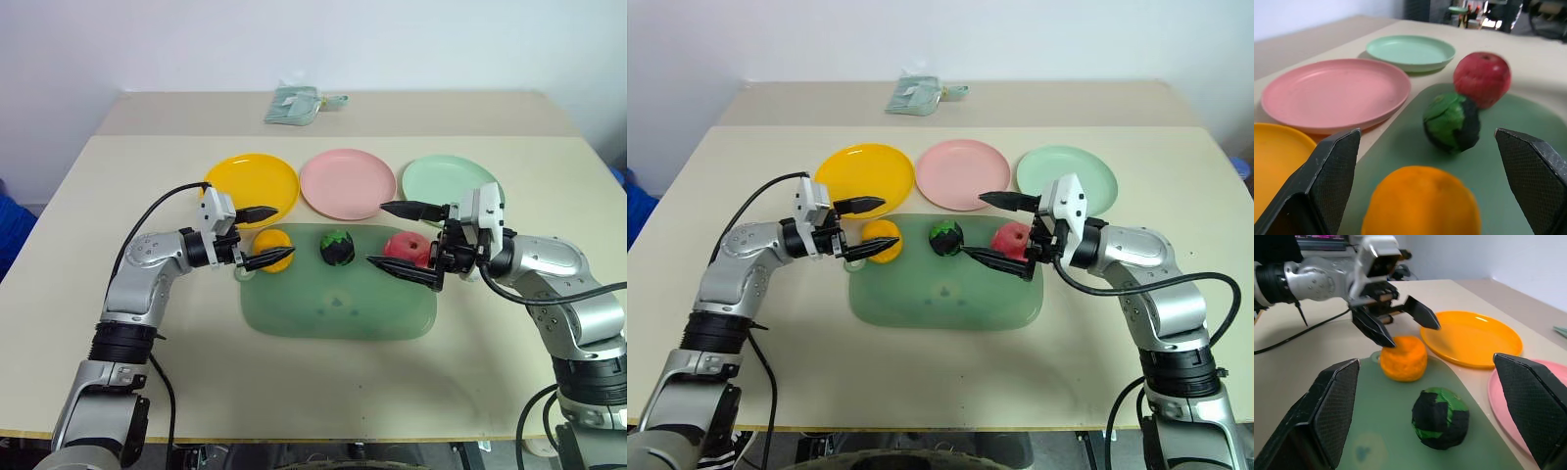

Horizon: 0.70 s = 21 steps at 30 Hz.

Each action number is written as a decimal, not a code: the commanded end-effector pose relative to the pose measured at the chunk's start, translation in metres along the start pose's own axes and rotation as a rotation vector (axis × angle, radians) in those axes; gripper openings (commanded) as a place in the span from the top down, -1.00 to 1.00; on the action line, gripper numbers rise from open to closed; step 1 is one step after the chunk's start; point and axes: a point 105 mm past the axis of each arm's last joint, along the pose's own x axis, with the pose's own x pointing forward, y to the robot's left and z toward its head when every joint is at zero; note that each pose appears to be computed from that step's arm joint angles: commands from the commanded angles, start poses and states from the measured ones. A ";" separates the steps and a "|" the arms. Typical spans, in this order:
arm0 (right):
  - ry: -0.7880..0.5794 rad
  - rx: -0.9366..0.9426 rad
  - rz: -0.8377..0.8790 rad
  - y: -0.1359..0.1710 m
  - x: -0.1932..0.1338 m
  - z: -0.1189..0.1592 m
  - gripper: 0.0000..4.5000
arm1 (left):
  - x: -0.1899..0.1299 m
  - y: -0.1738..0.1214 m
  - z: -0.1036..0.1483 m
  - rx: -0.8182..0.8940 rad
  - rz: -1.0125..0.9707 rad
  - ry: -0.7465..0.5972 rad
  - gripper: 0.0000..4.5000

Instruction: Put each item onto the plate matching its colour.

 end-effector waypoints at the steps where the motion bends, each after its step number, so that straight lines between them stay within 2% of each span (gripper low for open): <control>1: -0.032 -0.032 0.013 0.004 -0.002 0.013 -0.98 | 0.000 0.002 0.001 0.047 0.005 0.005 -1.00; 11: -0.028 -0.034 0.006 0.001 -0.001 0.012 -0.98 | 0.002 -0.005 -0.033 0.025 -0.012 0.102 -1.00; 14: -0.026 -0.034 0.002 -0.001 -0.001 0.011 -1.00 | 0.002 -0.003 -0.033 0.021 0.000 0.091 -0.68; 15: -0.026 -0.034 0.001 -0.001 0.000 0.011 -1.00 | 0.002 -0.001 -0.030 0.041 0.014 0.077 -0.51; 16: -0.026 -0.034 0.000 -0.002 0.000 0.011 -1.00 | 0.003 0.000 -0.027 0.041 0.018 0.063 -0.44; 21: -0.063 -0.031 -0.027 -0.007 0.000 0.017 -1.00 | 0.003 0.017 0.000 0.045 0.107 -0.052 -0.44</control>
